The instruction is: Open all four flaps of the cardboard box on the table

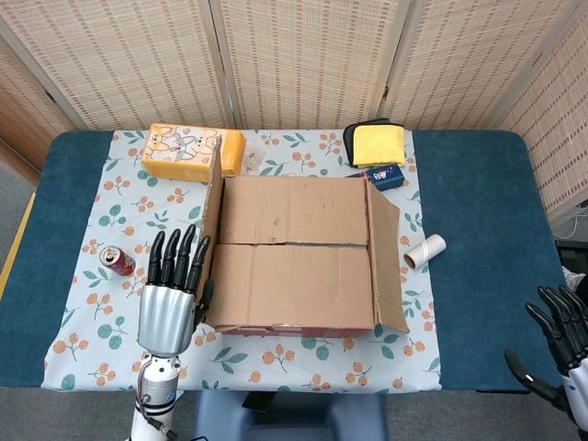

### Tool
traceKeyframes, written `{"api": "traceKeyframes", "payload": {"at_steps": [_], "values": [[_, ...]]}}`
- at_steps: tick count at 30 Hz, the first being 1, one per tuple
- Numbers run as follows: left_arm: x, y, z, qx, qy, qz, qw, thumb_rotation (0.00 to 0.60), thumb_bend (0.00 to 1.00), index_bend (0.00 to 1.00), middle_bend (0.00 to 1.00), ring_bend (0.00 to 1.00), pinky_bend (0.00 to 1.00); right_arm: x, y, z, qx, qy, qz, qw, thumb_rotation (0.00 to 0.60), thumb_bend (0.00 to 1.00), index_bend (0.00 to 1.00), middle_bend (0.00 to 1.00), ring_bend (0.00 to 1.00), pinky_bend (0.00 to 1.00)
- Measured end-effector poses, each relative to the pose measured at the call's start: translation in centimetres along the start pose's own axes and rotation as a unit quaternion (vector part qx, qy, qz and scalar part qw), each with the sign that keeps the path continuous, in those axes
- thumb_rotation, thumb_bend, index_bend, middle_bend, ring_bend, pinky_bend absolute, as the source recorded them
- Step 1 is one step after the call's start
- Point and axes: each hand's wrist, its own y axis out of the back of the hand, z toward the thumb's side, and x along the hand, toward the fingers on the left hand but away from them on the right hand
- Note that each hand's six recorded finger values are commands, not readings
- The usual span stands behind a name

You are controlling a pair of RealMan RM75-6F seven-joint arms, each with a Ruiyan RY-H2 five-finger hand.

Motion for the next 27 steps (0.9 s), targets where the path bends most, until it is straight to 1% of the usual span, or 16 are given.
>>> {"api": "traceKeyframes", "payload": {"at_steps": [3,7,10,13,16,17,21,23,27], "values": [[0.1,0.8,-0.5,0.001,0.005,0.008,1.0000,0.600,0.52,0.05,0.05,0.00,0.00,-0.1,-0.1,0.0,0.001,-0.002,0.001,1.0000,0.600,0.44,0.00,0.00,0.00,0.00],[0.0,1.3,-1.5,0.007,0.013,0.012,0.9998,0.600,0.52,0.05,0.05,0.00,0.00,-0.1,-0.1,-0.1,0.001,-0.004,0.001,1.0000,0.600,0.44,0.00,0.00,0.00,0.00],[-0.1,1.6,-2.7,0.018,0.029,0.014,0.9993,0.600,0.52,0.05,0.05,0.00,0.00,0.0,-0.2,0.0,0.001,-0.003,0.003,1.0000,0.600,0.44,0.00,0.00,0.00,0.00],[-0.5,1.6,-4.2,0.031,0.053,0.007,0.9981,0.600,0.52,0.05,0.05,0.00,0.00,0.0,-0.3,0.0,0.004,-0.002,0.006,1.0000,0.600,0.44,0.00,0.00,0.00,0.00],[-0.8,1.3,-5.8,0.046,0.087,-0.014,0.9950,0.600,0.52,0.05,0.05,0.00,0.00,0.1,-0.8,0.1,0.011,-0.003,0.015,0.9998,0.600,0.44,0.00,0.00,0.00,0.00],[-0.9,1.1,-6.5,0.052,0.099,-0.026,0.9933,0.600,0.52,0.05,0.05,0.00,0.00,0.1,-1.0,0.2,0.013,-0.004,0.021,0.9997,0.600,0.44,0.00,0.00,0.00,0.00],[-1.4,0.9,-8.7,0.065,0.121,-0.065,0.9884,0.600,0.52,0.06,0.05,0.00,0.00,-0.1,-2.2,0.4,0.027,-0.003,0.046,0.9986,0.600,0.44,0.00,0.00,0.00,0.00],[-1.7,1.0,-9.4,0.059,0.121,-0.080,0.9876,0.600,0.52,0.06,0.05,0.00,0.00,-0.5,-2.8,0.4,0.036,0.000,0.055,0.9978,0.600,0.44,0.00,0.00,0.00,0.00],[-2.7,1.1,-10.6,0.011,0.119,-0.110,0.9867,0.600,0.52,0.06,0.05,0.00,0.00,-2.3,-4.2,0.7,0.049,0.014,0.079,0.9955,0.600,0.44,0.00,0.00,0.00,0.00]]}}
